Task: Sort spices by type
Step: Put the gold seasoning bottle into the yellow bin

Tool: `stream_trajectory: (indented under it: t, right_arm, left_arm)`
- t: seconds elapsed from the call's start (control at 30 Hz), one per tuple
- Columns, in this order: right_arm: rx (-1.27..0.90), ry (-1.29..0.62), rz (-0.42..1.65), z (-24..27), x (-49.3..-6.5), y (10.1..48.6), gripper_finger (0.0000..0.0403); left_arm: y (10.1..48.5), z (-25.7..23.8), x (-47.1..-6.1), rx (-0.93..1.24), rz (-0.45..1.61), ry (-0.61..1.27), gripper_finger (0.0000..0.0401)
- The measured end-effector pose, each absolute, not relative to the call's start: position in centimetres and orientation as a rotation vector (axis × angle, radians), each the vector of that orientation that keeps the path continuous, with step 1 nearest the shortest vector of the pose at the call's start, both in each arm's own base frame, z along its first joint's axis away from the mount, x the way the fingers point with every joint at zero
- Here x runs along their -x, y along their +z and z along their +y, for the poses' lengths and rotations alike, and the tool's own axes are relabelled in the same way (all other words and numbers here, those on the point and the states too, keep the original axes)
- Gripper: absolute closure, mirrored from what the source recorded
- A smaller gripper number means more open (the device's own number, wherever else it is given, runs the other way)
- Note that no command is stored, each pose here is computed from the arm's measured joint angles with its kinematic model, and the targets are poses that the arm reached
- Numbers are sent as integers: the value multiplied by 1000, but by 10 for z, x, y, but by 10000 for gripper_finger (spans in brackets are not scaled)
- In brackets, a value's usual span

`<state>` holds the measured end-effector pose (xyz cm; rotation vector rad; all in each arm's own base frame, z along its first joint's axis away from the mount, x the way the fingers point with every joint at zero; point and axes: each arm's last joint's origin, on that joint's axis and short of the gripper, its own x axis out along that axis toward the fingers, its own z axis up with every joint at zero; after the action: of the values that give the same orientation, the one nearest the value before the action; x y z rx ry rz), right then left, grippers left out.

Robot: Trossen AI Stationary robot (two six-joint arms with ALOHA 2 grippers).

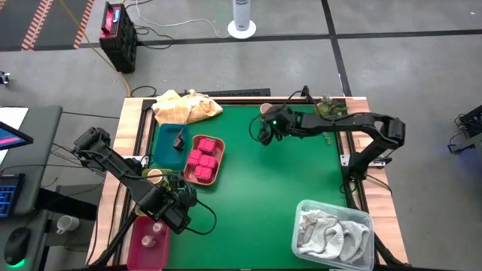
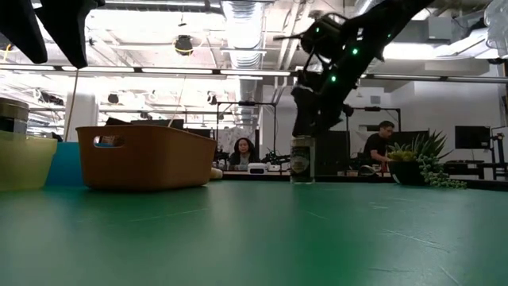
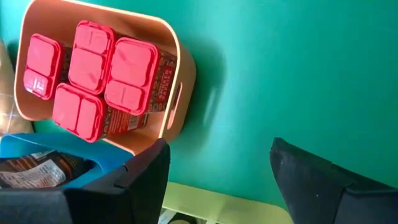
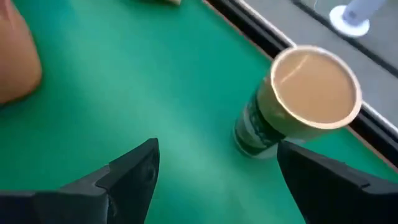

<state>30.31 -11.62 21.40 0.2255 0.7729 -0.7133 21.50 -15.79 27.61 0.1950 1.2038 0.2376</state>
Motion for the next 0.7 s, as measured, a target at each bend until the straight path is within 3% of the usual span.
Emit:
stream_trajectory:
  t: [0.5, 0.7]
  right_arm:
    - [-189, -929, 511, -150, -303, 233, 49]
    - [-223, -933, 570, -158, -309, 210, 51]
  left_arm:
    - [276, -158, -215, -186, 1219, 222, 136]
    - [276, -159, -215, -189, 1218, 219, 136]
